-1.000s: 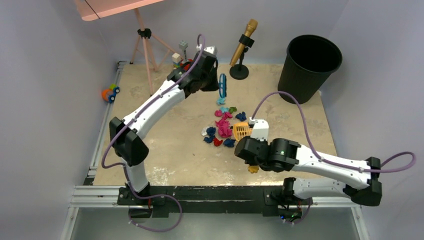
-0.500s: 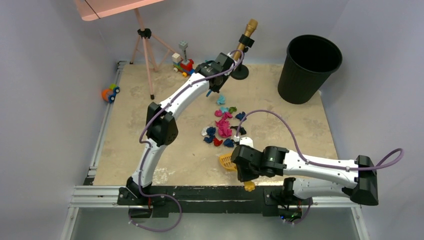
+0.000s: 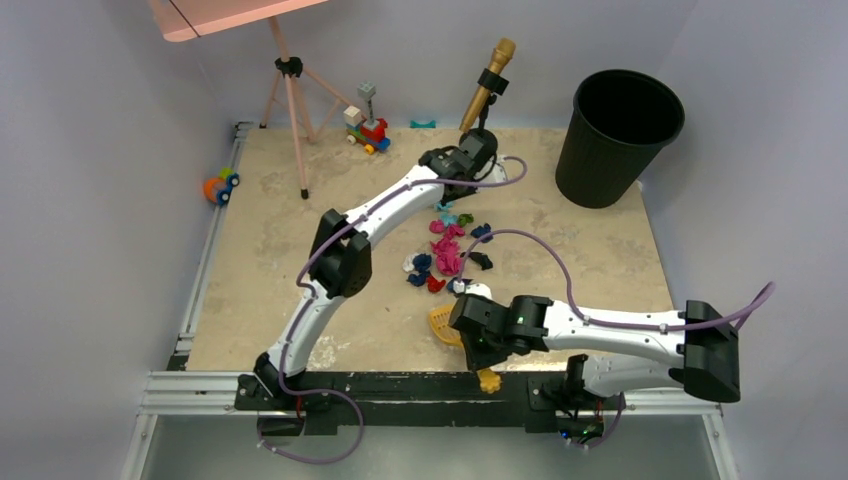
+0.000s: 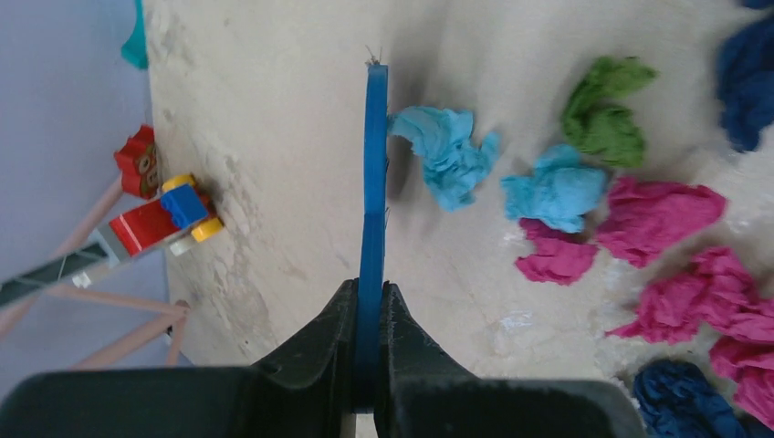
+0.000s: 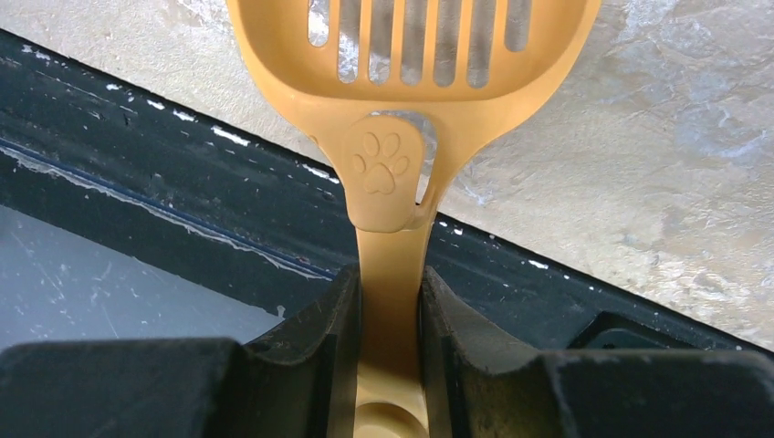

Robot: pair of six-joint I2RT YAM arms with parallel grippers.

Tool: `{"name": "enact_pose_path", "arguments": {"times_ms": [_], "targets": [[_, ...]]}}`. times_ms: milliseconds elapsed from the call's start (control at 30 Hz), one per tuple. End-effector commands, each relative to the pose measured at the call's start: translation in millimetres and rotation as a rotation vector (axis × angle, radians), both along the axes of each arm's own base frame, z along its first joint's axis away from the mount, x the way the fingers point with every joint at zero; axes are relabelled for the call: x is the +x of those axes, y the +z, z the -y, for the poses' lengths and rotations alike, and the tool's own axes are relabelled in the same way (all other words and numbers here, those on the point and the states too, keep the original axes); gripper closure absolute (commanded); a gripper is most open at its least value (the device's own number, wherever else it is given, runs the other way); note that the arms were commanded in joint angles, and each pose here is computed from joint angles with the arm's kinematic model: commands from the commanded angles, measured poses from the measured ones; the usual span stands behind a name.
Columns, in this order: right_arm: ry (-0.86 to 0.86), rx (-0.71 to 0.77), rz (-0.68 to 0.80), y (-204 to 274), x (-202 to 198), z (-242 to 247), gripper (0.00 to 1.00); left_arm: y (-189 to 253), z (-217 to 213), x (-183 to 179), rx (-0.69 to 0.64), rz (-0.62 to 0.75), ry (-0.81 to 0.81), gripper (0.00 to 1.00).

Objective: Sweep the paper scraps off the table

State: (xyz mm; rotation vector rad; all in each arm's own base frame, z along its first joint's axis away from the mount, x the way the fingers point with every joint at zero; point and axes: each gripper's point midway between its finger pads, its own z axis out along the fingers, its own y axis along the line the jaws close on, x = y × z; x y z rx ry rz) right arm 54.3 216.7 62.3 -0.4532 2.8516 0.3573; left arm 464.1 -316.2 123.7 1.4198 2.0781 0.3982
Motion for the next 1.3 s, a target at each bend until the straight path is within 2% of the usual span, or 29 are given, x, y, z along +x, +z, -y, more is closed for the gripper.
{"name": "enact_pose_path", "arguments": {"times_ms": [0, 200, 400, 767, 933, 1267], "targets": [[-0.029, 0.053, 0.029, 8.3, 9.4, -11.3, 1.00, -19.6, 15.7, -23.1, 0.161, -0.068, -0.217, 1.00], [-0.085, 0.119, 0.017, 8.1, 25.0, -6.1, 1.00, -25.3, 15.7, -49.9, 0.138, -0.189, -0.246, 1.00], [-0.081, 0.089, 0.025, 6.1, 45.9, 0.5, 1.00, -28.3, 10.6, -65.2, 0.139, -0.256, -0.243, 1.00], [-0.050, 0.020, 0.049, 4.4, 78.3, -8.6, 1.00, -15.5, 20.1, -116.6, -0.030, -0.450, -0.278, 1.00], [-0.056, 0.016, 0.068, 3.6, 93.3, -13.4, 1.00, -5.9, 11.2, -145.8, -0.059, -0.567, -0.234, 1.00], [-0.055, 0.017, 0.093, 2.2, 103.0, -18.1, 1.00, 17.3, 4.1, -173.4, -0.133, -0.630, -0.148, 1.00]]}}
